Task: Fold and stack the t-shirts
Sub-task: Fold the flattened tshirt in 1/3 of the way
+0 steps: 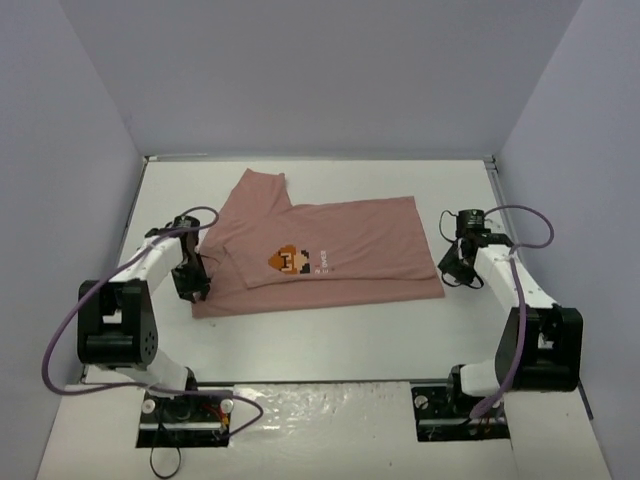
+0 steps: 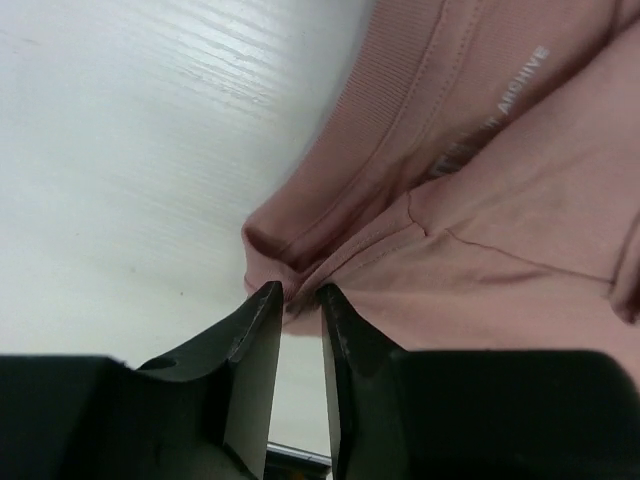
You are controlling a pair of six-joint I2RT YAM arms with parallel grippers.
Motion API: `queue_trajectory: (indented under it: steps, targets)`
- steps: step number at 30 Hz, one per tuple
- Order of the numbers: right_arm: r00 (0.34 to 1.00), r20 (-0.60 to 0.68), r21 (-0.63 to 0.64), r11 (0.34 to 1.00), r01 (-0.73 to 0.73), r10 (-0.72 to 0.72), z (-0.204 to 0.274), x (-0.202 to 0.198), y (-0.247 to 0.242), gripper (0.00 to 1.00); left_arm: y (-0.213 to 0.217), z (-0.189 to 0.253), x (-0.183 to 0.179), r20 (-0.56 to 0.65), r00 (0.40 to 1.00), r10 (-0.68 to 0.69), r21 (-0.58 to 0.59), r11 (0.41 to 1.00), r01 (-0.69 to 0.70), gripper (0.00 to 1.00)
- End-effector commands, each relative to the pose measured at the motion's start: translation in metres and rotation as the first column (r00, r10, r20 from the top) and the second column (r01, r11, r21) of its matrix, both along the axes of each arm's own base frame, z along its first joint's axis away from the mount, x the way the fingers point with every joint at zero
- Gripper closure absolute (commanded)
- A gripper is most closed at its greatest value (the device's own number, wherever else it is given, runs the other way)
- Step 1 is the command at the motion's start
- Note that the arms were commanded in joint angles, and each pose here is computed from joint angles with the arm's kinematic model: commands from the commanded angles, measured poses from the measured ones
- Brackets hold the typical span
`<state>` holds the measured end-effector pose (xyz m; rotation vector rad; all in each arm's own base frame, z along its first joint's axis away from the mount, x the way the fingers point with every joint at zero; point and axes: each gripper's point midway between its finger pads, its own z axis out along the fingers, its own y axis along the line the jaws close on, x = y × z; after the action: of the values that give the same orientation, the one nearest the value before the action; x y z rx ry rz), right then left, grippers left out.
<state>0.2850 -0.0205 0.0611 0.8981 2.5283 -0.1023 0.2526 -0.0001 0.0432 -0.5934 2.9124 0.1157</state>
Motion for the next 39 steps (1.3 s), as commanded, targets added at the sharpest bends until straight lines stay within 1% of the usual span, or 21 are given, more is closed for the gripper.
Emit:
queue_trajectory:
  steps: [1,2,4,5,6,7,9,10,12,13,14,15,16,18,19,20,23,28,33,36,39]
  targets:
    - [0.962,0.158,-0.119,0.971,-0.205,0.223,0.070,0.039,0.041,0.65,-0.001,0.076,0.026,0.241,0.971,0.004,-0.016,1.000,-0.001,0.65]
    - [0.944,0.170,-0.137,0.955,-0.262,0.283,0.078,0.044,0.057,0.65,-0.005,0.087,0.028,0.279,0.960,0.008,-0.029,1.000,0.000,0.60]
    - [0.900,0.177,-0.184,0.911,-0.368,0.399,0.088,0.051,0.090,0.65,-0.023,0.105,0.031,0.341,0.940,0.010,-0.103,0.994,0.027,0.56]
    - [0.866,0.171,-0.222,0.875,-0.430,0.469,0.092,0.053,0.110,0.65,-0.031,0.112,0.031,0.366,0.930,0.016,-0.142,0.989,0.039,0.55]
    - [0.853,0.168,-0.237,0.861,-0.451,0.493,0.094,0.054,0.117,0.65,-0.033,0.113,0.030,0.368,0.930,0.018,-0.151,0.988,0.040,0.55]
    - [0.800,0.157,-0.291,0.801,-0.524,0.580,0.099,0.055,0.143,0.65,-0.039,0.117,0.028,0.380,0.924,0.027,-0.181,0.982,0.045,0.55]
    - [0.708,0.127,-0.342,0.701,-0.626,0.695,0.099,0.054,0.183,0.66,-0.036,0.115,0.023,0.384,0.923,0.034,-0.170,0.985,0.035,0.55]
    - [0.628,0.124,-0.370,0.623,-0.690,0.769,0.105,0.050,0.213,0.66,-0.032,0.113,0.019,0.383,0.923,0.034,-0.153,0.988,0.027,0.56]
    - [0.531,0.103,-0.372,0.528,-0.764,0.841,0.098,0.045,0.249,0.66,-0.025,0.096,0.007,0.344,0.938,0.040,-0.127,0.992,0.004,0.56]
    - [0.466,0.121,-0.372,0.475,-0.797,0.877,0.101,0.040,0.274,0.66,-0.024,0.089,0.003,0.327,0.944,0.047,-0.127,0.992,-0.006,0.57]
    - [0.395,0.146,-0.369,0.420,-0.829,0.907,0.106,0.038,0.302,0.66,-0.022,0.076,-0.004,0.296,0.953,0.063,-0.133,0.991,-0.024,0.57]
    - [0.351,0.156,-0.367,0.384,-0.847,0.923,0.107,0.037,0.317,0.66,-0.021,0.068,-0.008,0.276,0.958,0.075,-0.138,0.990,-0.037,0.57]
    - [0.330,0.139,-0.357,0.358,-0.863,0.934,0.099,0.035,0.321,0.66,-0.021,0.060,-0.011,0.265,0.961,0.082,-0.143,0.989,-0.045,0.57]
    - [0.204,0.174,-0.353,0.254,-0.901,0.964,0.097,0.032,0.370,0.66,-0.014,0.038,-0.021,0.224,0.962,0.158,-0.174,0.977,-0.120,0.58]
    - [0.153,0.174,-0.352,0.207,-0.913,0.973,0.095,0.030,0.382,0.66,-0.013,0.033,-0.019,0.228,0.957,0.181,-0.185,0.973,-0.140,0.58]
    - [0.152,0.174,-0.352,0.206,-0.913,0.973,0.095,0.030,0.382,0.66,-0.011,0.028,-0.023,0.212,0.959,0.189,-0.184,0.971,-0.151,0.58]
    - [0.009,0.205,-0.354,0.083,-0.931,0.979,0.088,0.023,0.437,0.64,-0.009,0.020,-0.019,0.210,0.949,0.234,-0.192,0.962,-0.195,0.57]
    - [-0.116,0.212,-0.362,-0.032,-0.932,0.970,0.075,0.024,0.483,0.62,-0.004,0.007,-0.018,0.178,0.946,0.272,-0.191,0.952,-0.238,0.57]
    - [-0.197,0.217,-0.365,-0.108,-0.925,0.956,0.061,0.025,0.517,0.60,-0.002,-0.001,-0.022,0.171,0.937,0.304,-0.195,0.943,-0.271,0.57]
    - [-0.222,0.202,-0.358,-0.139,-0.923,0.954,0.046,0.021,0.528,0.60,-0.001,-0.006,-0.027,0.156,0.934,0.321,-0.192,0.938,-0.290,0.57]
    - [-0.226,0.188,-0.344,-0.151,-0.927,0.956,0.031,0.020,0.532,0.60,0.000,-0.008,-0.027,0.145,0.933,0.329,-0.194,0.934,-0.299,0.57]
